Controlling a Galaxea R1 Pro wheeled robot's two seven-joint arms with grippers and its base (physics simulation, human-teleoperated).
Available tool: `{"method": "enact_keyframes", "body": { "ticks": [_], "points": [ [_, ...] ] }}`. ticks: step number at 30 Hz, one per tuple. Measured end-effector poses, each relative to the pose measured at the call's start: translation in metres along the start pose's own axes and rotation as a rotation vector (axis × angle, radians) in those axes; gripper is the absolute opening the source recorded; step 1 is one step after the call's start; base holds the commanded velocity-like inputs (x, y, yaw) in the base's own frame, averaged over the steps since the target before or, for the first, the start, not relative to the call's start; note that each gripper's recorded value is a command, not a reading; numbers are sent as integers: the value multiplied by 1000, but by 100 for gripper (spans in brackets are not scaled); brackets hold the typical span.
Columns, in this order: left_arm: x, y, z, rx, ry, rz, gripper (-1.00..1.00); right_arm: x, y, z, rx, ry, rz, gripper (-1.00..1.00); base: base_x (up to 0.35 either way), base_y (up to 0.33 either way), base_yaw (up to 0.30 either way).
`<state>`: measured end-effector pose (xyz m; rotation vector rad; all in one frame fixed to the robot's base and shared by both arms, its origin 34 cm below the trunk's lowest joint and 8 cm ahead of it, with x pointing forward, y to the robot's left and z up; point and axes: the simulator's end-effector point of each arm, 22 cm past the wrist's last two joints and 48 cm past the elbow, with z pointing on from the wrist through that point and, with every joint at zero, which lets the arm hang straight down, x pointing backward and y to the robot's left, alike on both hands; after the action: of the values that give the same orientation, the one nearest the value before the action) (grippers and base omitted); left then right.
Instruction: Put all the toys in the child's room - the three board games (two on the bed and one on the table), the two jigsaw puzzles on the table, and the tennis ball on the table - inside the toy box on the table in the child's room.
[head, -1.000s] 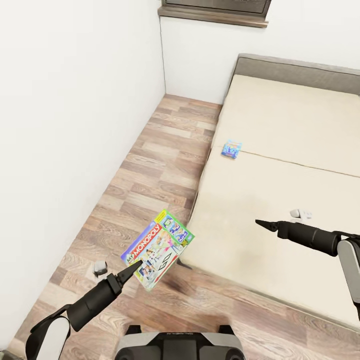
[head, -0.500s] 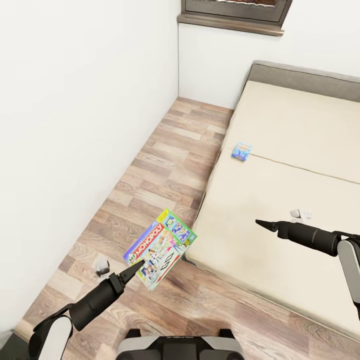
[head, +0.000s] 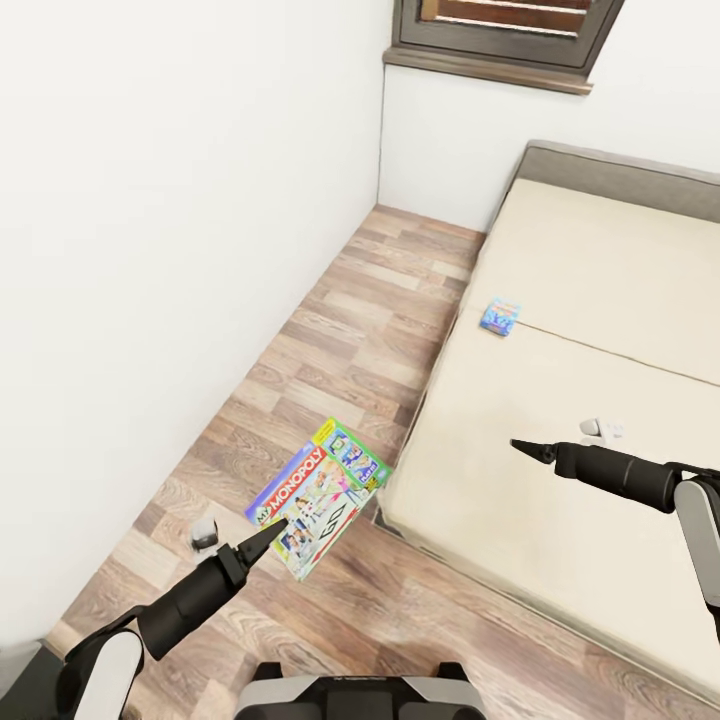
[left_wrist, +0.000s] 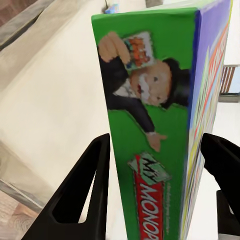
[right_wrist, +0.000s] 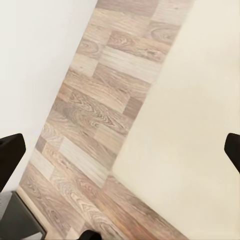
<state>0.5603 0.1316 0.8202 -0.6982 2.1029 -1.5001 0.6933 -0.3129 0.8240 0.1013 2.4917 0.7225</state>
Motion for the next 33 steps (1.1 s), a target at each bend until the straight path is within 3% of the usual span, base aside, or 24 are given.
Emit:
{"method": "enact_keyframes", "body": {
  "ticks": [33],
  "points": [
    [-2, -46, -20, 26, -19, 37, -100, -24, 31, -44, -11, -44, -25, 100, 0, 0, 16]
  ]
}}
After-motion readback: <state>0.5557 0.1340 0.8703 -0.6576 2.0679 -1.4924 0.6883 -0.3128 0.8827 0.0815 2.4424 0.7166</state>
